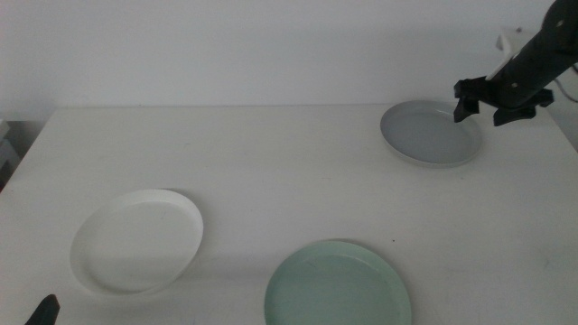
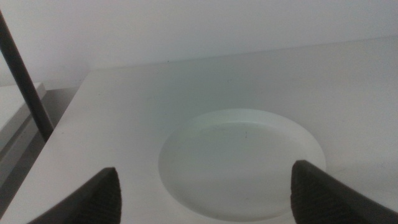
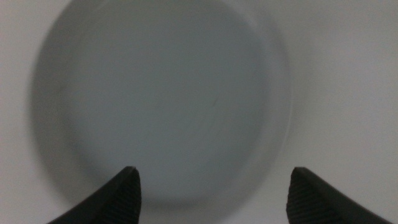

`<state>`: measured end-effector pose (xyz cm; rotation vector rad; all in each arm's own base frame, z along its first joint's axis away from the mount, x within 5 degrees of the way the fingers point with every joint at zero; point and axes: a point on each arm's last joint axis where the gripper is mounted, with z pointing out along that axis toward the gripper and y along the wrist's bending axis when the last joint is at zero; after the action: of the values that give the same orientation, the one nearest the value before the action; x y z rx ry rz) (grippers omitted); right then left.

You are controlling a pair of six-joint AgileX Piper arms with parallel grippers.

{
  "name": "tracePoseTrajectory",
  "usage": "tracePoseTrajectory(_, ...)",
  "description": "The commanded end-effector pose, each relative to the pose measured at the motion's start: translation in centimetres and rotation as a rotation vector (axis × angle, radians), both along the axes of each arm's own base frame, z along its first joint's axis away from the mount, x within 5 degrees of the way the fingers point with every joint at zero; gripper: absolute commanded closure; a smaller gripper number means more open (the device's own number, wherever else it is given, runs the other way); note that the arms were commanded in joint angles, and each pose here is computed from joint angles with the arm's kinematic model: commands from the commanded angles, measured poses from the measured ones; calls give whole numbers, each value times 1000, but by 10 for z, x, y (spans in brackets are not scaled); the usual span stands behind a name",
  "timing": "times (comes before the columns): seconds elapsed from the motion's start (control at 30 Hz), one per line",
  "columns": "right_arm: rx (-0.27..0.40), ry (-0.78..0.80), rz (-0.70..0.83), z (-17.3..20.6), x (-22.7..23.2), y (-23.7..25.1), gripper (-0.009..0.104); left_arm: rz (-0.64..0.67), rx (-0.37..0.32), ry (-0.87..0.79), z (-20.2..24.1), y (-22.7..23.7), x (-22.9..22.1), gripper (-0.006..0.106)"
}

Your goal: Stack the three bowls on top of each other.

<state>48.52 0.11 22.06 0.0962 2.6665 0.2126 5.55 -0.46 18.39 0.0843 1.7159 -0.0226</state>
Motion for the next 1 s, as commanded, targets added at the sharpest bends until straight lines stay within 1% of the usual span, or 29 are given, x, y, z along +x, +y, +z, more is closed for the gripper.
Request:
tracePoseTrajectory(0.0,-23,-108,-13,27,14,-10,36,6,-16,-88,9,1,0,-5)
tracePoseTrajectory(0.13,-21,-101,-17,8,38,-16,37,6,-16,-88,9,1,0,-5)
tracePoseTrajectory(0.2,-21,-101,-17,-1,47,-17,39,6,-16,-88,9,1,0,-5)
tracePoseTrajectory(0.33,-22,-110,-16,-14,58,-18,46,6,-16,-88,9,1,0,-5)
tracePoseTrajectory(0.43,-23,-105,-14,-22,61,-18,58,6,-16,-88,9,1,0,-5)
tracePoseTrajectory(0.57,-32,-108,1,-23,61,-18,84,6,-16,-88,9,1,0,-5)
tracePoseTrajectory(0.6,-32,-108,1,-20,61,-19,92,6,-16,-88,9,1,0,-5)
tracePoseTrajectory(0.63,-31,-106,2,-18,60,-19,96,6,-16,-88,9,1,0,-5)
tracePoseTrajectory(0.73,0,-104,8,-2,54,-16,96,6,-16,-88,9,1,0,-5)
tracePoseTrajectory(0.8,35,-109,37,12,48,-8,96,6,-16,-88,9,1,0,-5)
tracePoseTrajectory(0.9,82,-146,89,44,30,8,96,6,-16,-88,9,1,0,-5)
tracePoseTrajectory(0.97,92,-179,107,63,14,20,96,6,-16,-88,9,1,0,-5)
